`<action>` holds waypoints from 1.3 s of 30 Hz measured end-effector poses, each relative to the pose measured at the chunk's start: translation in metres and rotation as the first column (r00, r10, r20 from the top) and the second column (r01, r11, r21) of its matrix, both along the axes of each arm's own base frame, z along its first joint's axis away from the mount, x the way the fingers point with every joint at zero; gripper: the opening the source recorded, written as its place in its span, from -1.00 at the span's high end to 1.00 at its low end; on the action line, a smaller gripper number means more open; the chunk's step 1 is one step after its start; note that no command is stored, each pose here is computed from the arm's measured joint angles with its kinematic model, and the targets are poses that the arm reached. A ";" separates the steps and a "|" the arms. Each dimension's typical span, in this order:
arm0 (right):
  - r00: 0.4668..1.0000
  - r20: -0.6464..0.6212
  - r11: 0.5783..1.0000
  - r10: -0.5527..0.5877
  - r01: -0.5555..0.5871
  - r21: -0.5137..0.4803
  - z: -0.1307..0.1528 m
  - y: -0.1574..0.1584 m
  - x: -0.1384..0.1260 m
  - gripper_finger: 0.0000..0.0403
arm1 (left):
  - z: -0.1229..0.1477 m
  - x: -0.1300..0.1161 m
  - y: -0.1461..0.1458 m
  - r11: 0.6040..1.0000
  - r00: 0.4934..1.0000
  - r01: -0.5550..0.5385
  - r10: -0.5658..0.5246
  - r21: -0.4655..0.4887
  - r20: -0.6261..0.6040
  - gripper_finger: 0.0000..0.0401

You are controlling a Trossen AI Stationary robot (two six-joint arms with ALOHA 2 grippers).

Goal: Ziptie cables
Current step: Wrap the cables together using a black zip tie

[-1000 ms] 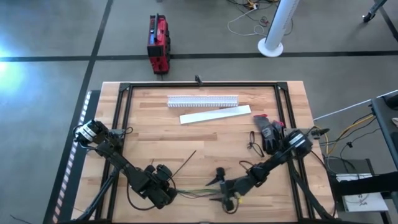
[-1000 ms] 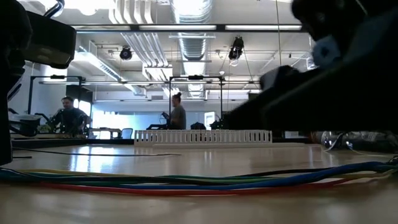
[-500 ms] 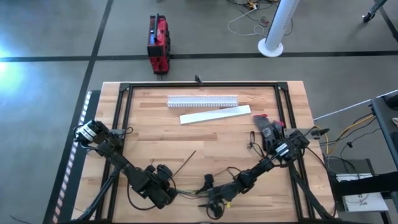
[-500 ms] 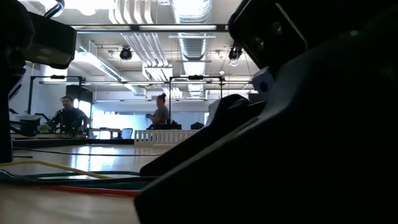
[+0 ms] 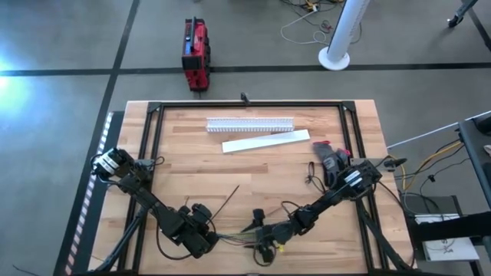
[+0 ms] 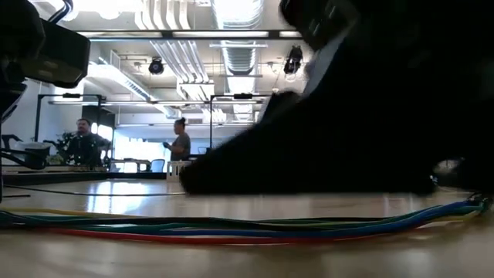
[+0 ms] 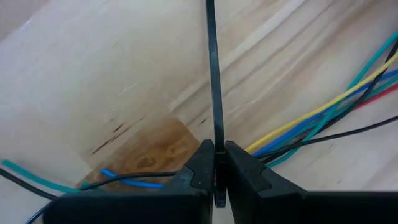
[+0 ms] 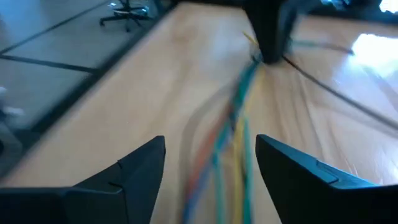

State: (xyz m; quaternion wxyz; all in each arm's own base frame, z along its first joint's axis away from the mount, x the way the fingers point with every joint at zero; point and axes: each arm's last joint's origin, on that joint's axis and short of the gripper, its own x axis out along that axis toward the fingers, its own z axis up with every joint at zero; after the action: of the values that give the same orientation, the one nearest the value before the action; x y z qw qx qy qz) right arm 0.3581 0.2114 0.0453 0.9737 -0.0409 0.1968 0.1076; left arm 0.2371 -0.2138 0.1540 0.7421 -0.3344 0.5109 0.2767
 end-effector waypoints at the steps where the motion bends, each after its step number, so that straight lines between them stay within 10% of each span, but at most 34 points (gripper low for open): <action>1: 1.000 -0.014 1.000 -0.013 0.013 0.008 -0.005 -0.003 0.001 -0.21 | 0.000 0.000 0.000 1.000 1.000 -0.007 0.007 -0.002 0.000 0.96; 9: 0.993 -0.046 0.993 -0.106 0.108 0.047 -0.022 -0.009 0.004 -0.13 | 0.000 0.000 0.000 0.999 0.999 -0.037 0.037 -0.018 0.007 0.96; 25: 0.994 -0.060 0.996 -0.089 0.089 0.003 -0.012 -0.011 0.004 0.65 | 0.000 0.000 0.000 0.987 0.989 -0.148 0.149 -0.054 0.008 0.96; 33: 0.987 -0.047 0.988 0.154 -0.155 -0.018 0.052 -0.016 0.010 0.24 | 0.000 0.000 -0.001 0.999 0.999 -0.045 0.045 -0.014 0.011 0.96; 39: 0.976 -0.026 0.971 0.216 -0.218 -0.097 0.049 -0.068 0.061 0.06 | 0.000 0.001 0.000 1.000 1.000 -0.017 0.017 0.006 0.020 0.96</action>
State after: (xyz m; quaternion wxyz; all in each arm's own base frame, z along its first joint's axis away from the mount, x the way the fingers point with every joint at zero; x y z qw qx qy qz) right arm 0.4187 0.1429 0.0946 0.9513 -0.1098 0.2034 0.2038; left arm 0.2379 -0.2137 0.1542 0.7459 -0.3392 0.4995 0.2812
